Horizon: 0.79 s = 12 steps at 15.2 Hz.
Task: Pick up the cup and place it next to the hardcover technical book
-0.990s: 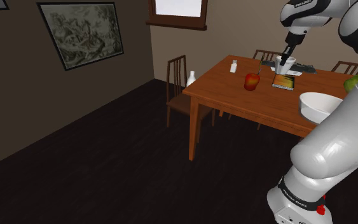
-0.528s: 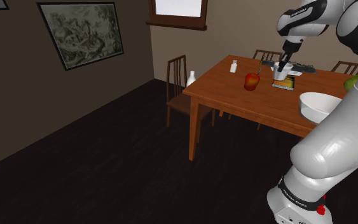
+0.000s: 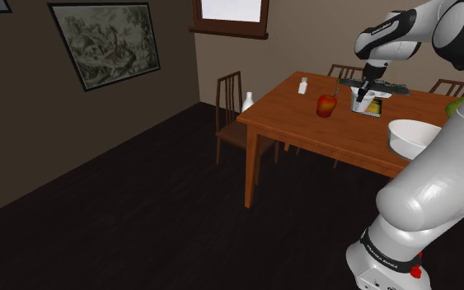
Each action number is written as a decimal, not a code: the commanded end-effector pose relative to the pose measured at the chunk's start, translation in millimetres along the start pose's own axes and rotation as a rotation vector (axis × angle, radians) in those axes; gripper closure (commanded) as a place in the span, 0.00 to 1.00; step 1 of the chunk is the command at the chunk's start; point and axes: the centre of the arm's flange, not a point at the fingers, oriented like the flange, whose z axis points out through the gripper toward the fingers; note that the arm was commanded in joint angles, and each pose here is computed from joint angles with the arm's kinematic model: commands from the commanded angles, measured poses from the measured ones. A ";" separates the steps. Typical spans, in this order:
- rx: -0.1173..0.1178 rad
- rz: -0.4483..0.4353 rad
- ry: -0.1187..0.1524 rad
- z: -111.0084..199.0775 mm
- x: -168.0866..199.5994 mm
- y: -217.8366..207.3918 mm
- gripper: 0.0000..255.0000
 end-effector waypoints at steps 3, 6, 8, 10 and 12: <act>-0.001 0.000 0.000 21.5 -1.3 -3.9 1.00; -0.001 0.000 0.000 26.2 -1.7 -4.7 1.00; -0.001 0.000 0.000 26.2 -1.7 -4.7 1.00; -0.001 0.000 0.000 26.2 -1.7 -4.7 1.00; -0.001 0.000 0.000 26.2 -1.7 -4.7 0.00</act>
